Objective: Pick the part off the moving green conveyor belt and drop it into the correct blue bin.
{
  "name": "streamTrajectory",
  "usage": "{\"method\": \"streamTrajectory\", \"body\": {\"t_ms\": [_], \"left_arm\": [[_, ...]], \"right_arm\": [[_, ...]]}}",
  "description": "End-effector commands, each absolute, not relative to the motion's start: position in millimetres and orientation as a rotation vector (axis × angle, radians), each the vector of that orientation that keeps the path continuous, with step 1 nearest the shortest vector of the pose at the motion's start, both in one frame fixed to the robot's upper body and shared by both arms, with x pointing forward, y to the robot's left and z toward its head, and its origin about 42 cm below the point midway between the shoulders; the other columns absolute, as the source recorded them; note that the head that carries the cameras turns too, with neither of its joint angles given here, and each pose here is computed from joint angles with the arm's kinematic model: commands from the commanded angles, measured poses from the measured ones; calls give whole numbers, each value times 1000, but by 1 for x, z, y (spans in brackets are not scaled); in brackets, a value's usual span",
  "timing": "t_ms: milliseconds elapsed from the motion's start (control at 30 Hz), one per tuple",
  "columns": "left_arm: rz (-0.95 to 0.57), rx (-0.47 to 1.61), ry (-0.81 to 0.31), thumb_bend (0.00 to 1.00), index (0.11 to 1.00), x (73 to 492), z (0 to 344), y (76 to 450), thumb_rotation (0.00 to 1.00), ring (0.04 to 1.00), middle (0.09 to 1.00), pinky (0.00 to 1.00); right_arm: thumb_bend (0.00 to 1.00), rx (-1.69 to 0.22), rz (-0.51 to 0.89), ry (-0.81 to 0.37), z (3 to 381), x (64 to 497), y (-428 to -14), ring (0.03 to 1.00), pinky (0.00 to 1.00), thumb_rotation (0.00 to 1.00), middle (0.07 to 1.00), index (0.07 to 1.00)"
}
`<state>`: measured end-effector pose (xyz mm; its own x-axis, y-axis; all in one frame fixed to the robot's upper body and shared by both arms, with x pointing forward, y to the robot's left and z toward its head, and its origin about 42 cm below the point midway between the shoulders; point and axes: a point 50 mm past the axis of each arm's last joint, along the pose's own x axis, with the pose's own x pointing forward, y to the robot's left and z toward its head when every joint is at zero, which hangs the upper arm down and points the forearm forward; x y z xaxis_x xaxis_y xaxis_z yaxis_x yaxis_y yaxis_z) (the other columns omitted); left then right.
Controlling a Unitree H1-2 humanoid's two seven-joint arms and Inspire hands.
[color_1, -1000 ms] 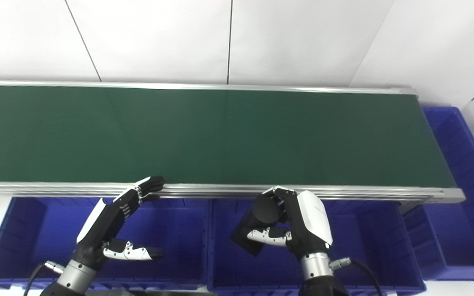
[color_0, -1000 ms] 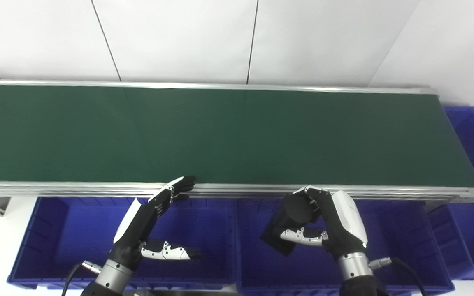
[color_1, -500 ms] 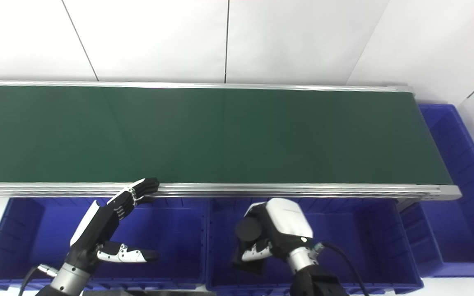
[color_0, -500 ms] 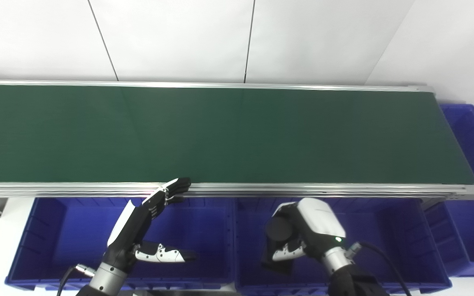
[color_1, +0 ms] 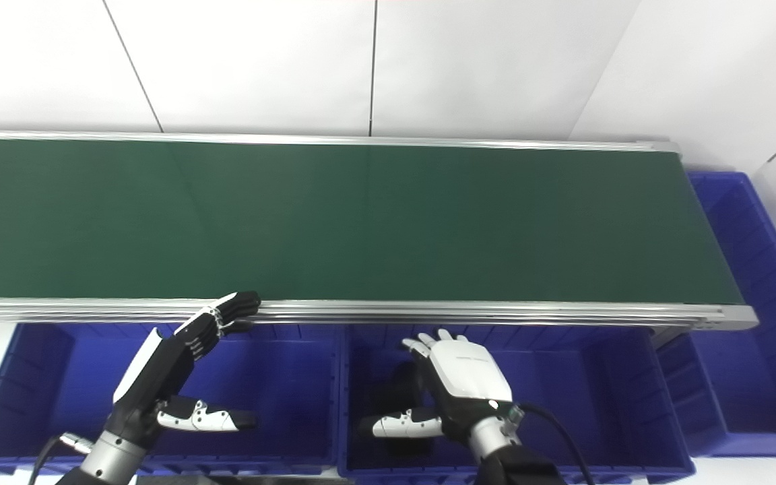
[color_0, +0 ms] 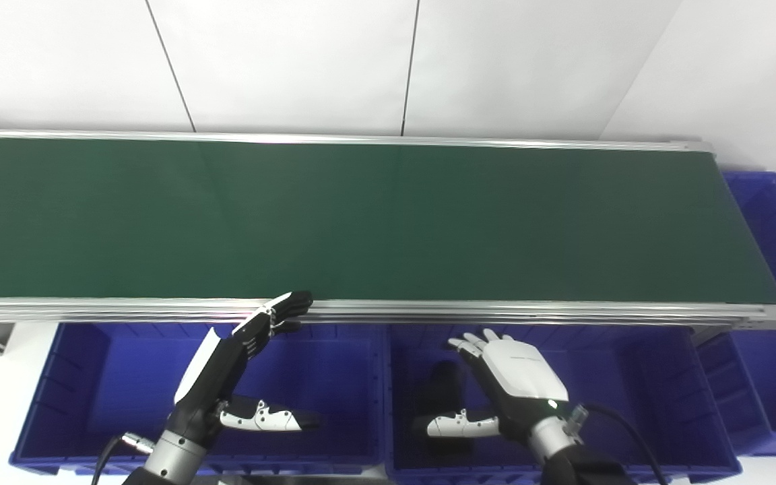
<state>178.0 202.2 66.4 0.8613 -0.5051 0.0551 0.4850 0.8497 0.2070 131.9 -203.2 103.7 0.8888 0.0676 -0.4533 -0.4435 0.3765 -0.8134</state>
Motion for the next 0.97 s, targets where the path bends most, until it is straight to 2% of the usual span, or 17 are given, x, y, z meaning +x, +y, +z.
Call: {"method": "streamTrajectory", "body": {"t_ms": [0, 33, 167, 233, 333, 500, 700, 933], "left_arm": [[-529, 197, -158, 891, 842, 180, 76, 204, 257, 857, 865, 794], [-530, 198, -157, 891, 842, 180, 76, 204, 257, 857, 865, 794], [-533, 205, -161, 885, 849, 179, 77, 204, 254, 859, 870, 787], [-533, 201, -160, 883, 850, 178, 76, 205, 251, 859, 872, 784], [-533, 195, -152, 886, 847, 177, 75, 205, 246, 865, 874, 793], [-537, 191, -145, 888, 846, 175, 72, 204, 232, 864, 873, 793], [-541, 191, -133, 877, 855, 176, 71, 202, 235, 872, 888, 794], [-500, 174, -127, 873, 860, 175, 66, 199, 266, 862, 885, 784]], "right_arm": [[836, -1057, 256, 241, 116, 129, -198, 985, 982, 645, 967, 934], [838, -1002, 223, 213, 117, 127, -196, 981, 975, 617, 966, 933], [839, -750, 107, 129, 113, 121, -190, 924, 790, 456, 967, 958], [829, -625, 75, 80, 111, 118, -190, 916, 757, 434, 974, 972], [831, -488, 64, 12, 107, 114, -192, 901, 760, 447, 982, 981], [893, -309, 72, -35, 101, 108, -197, 882, 786, 440, 929, 959], [982, -242, 80, -24, 98, 104, -202, 835, 763, 408, 891, 960], [970, -239, 89, -22, 95, 102, -205, 816, 748, 356, 869, 964]]}}
